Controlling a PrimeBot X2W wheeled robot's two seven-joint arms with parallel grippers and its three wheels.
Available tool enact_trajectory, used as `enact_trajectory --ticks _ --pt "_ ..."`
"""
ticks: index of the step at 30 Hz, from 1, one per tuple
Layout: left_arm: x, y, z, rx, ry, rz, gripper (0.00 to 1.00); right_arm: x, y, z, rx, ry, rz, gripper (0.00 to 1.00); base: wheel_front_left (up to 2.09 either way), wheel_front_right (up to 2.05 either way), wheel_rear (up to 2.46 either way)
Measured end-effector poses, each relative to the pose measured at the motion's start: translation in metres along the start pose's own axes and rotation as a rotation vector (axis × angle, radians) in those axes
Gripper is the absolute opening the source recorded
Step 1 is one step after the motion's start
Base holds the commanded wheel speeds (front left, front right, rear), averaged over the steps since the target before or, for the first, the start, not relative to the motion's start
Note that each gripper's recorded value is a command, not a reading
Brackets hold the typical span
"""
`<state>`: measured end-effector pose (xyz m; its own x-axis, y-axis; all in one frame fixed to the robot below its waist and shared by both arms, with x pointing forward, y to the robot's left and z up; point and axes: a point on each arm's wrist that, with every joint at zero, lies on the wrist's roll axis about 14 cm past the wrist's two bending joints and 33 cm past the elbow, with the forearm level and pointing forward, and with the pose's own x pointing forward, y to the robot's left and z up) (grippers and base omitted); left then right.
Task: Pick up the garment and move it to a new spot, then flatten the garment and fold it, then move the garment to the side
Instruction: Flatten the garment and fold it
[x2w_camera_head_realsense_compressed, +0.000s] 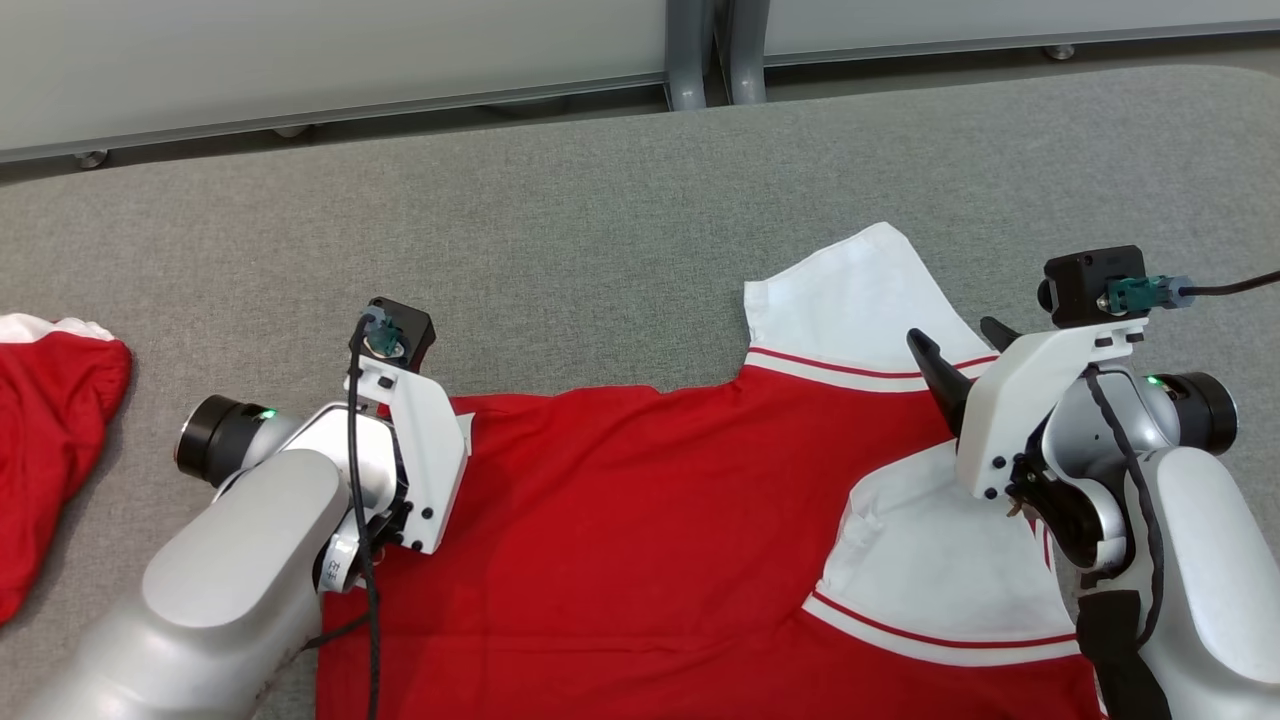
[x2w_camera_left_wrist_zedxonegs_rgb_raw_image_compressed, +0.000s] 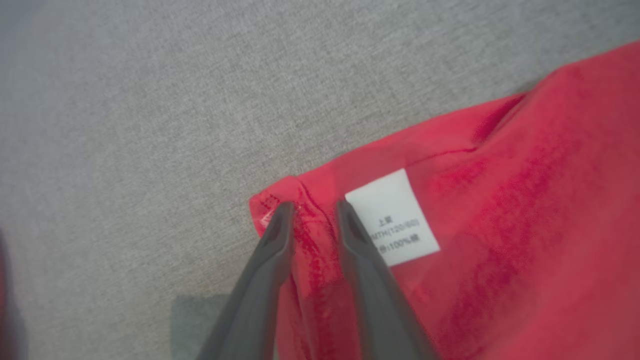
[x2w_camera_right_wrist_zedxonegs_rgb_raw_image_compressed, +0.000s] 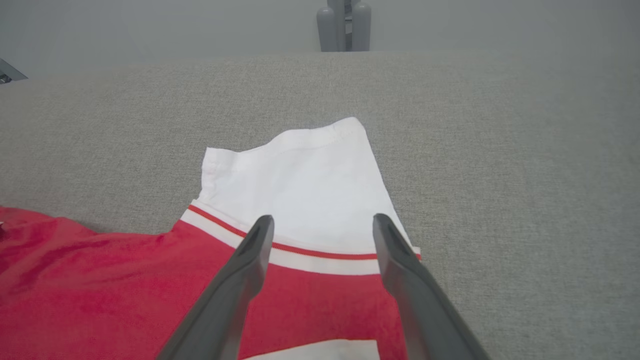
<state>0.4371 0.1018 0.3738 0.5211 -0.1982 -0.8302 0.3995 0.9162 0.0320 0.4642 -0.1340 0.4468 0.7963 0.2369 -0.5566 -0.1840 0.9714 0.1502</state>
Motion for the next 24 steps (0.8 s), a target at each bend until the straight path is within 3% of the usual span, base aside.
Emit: enact_trajectory --ticks 3,5,6,7,16,24 --pt "0.001 0.004 -0.001 -0.009 0.003 0.01 0.4 0.0 -0.001 -0.001 0.001 0.001 -0.002 1.0 0.0 0.0 0.0" --pt "0.002 0.006 -0.002 -0.015 0.004 0.014 0.21 0.0 -0.001 -0.001 0.002 0.002 -0.002 1.0 0.0 0.0 0.0" --pt "0.002 0.006 -0.002 -0.019 0.004 0.014 0.04 0.001 -0.001 -0.001 0.003 0.003 -0.002 1.0 0.0 0.0 0.0" --pt "0.002 0.007 -0.002 -0.026 0.004 0.013 0.0 0.001 -0.001 -0.002 0.004 0.004 -0.002 1.0 0.0 0.0 0.0" --pt "0.003 0.01 -0.001 -0.057 -0.013 0.006 0.0 0.005 0.0 0.0 0.015 0.0 0.005 1.0 0.0 0.0 0.0" --pt "0.002 0.02 0.004 -0.093 -0.059 0.022 0.0 0.018 -0.02 0.012 0.012 0.015 -0.057 1.0 0.0 0.0 0.0"
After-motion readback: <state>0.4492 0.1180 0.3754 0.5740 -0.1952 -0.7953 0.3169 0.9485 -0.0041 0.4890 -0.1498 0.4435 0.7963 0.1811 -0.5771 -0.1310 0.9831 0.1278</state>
